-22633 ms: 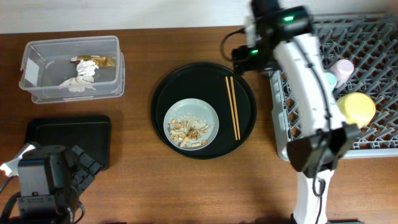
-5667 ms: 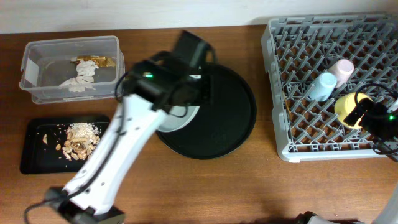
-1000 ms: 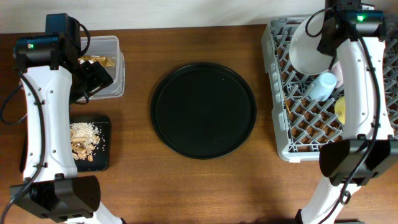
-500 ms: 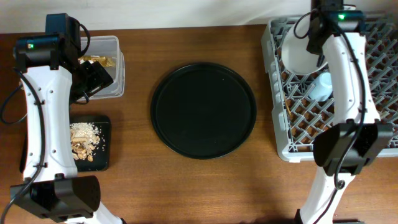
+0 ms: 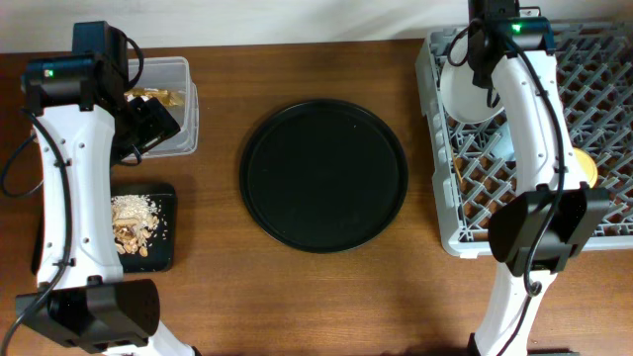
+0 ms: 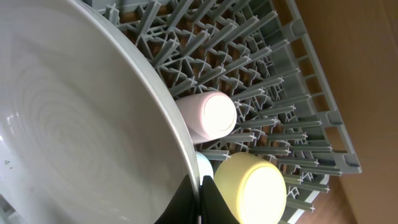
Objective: Sort waste into correct bins and load items into the dishwasher rack
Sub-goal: 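Stand the white plate upright in the rack's back left slots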
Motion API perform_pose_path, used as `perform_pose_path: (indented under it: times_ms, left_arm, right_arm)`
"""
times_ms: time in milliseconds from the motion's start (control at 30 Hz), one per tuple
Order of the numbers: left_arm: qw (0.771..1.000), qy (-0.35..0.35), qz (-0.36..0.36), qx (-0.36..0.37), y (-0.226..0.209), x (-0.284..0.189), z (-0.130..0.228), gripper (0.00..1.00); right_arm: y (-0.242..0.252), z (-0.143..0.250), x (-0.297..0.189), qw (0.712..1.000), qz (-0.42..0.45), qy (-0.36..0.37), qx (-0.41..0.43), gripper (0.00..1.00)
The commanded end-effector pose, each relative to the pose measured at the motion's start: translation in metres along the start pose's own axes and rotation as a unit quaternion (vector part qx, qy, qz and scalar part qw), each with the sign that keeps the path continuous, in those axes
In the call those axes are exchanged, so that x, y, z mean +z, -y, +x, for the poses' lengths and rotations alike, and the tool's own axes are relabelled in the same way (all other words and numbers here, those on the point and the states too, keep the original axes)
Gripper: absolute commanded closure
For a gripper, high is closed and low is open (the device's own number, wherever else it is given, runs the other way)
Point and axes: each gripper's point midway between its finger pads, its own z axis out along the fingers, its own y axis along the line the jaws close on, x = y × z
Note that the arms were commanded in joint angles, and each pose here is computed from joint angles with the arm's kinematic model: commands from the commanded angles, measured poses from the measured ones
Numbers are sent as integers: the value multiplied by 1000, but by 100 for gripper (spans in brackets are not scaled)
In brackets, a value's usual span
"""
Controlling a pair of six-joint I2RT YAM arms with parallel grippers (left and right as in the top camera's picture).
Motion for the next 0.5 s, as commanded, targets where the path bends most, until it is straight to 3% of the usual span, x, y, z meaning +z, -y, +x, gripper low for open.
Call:
perform_pose_path:
  times_ms: [0, 133, 300, 367, 467]
  left_arm:
    - [1000, -3, -2, 4, 0, 2, 0, 1]
    - [1000, -3, -2, 4, 0, 2, 0, 1]
    - [1000, -3, -2, 4, 0, 2, 0, 1]
    - [1000, -3, -2, 4, 0, 2, 0, 1]
    - [1000, -3, -2, 4, 0, 2, 0, 1]
  right_arm:
    - [-9, 2, 1, 1000, 2, 0, -11, 96]
    - [-35, 4, -16, 999, -42, 5, -23, 87]
    - [-60, 6, -54, 996, -74, 30, -45, 50]
    - [-63, 8, -74, 994, -91, 38, -45, 39]
    - [-53, 8, -110, 992, -108, 58, -19, 33]
